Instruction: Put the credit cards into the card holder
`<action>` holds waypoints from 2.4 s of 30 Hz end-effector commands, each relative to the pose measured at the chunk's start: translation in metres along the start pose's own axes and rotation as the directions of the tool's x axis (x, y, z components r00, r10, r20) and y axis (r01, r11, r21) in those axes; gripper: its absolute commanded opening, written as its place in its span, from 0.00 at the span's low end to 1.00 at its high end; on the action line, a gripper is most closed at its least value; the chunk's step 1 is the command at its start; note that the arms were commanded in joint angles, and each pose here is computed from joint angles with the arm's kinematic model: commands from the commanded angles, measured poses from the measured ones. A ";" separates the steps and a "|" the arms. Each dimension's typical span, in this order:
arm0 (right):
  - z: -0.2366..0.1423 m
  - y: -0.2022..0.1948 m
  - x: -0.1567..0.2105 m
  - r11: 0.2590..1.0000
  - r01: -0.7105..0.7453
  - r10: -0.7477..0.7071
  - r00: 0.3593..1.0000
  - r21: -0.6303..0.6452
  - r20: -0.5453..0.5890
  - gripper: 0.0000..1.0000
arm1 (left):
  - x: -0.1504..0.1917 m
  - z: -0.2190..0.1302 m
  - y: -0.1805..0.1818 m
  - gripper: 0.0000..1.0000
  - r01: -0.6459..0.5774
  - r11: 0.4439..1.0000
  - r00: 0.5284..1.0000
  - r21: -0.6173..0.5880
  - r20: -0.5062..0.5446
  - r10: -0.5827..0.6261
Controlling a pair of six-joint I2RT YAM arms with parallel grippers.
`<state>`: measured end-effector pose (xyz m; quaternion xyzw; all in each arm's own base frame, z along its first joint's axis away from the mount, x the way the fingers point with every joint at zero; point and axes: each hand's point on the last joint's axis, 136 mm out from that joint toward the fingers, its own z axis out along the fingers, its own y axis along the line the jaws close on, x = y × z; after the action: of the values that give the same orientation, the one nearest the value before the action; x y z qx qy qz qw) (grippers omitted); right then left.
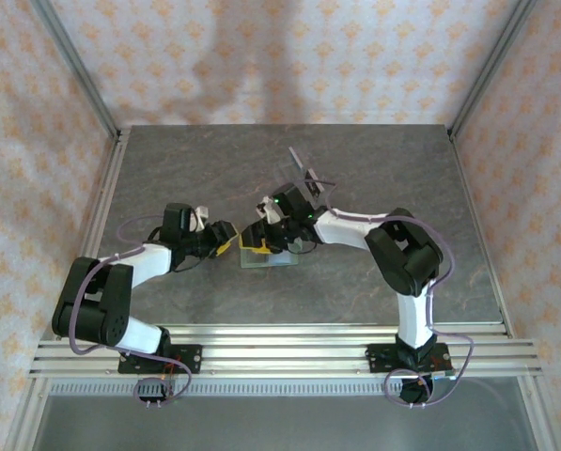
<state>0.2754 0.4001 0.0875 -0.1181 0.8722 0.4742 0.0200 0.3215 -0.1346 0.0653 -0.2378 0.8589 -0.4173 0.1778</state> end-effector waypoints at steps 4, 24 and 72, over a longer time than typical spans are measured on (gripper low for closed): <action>-0.041 0.005 -0.021 0.998 0.032 -0.040 0.988 0.052 0.151 0.60 | 0.005 -0.002 0.006 0.50 -0.040 0.998 0.999 -0.040 -0.035 0.039; -0.218 -0.077 -0.083 0.657 -0.014 -0.282 0.922 0.754 0.264 0.77 | 0.017 -0.051 0.015 0.52 -0.230 0.920 0.971 -0.318 -0.006 0.241; -0.240 -0.137 -0.161 0.294 0.065 -0.313 0.949 0.953 0.032 0.99 | 0.025 -0.069 0.024 0.57 -0.251 0.909 0.958 -0.334 0.047 0.282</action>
<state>0.4773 0.1605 0.1206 -0.1553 0.9527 -0.1281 0.2277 0.2583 -0.0886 0.0851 -0.1695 0.9318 -0.2256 0.2283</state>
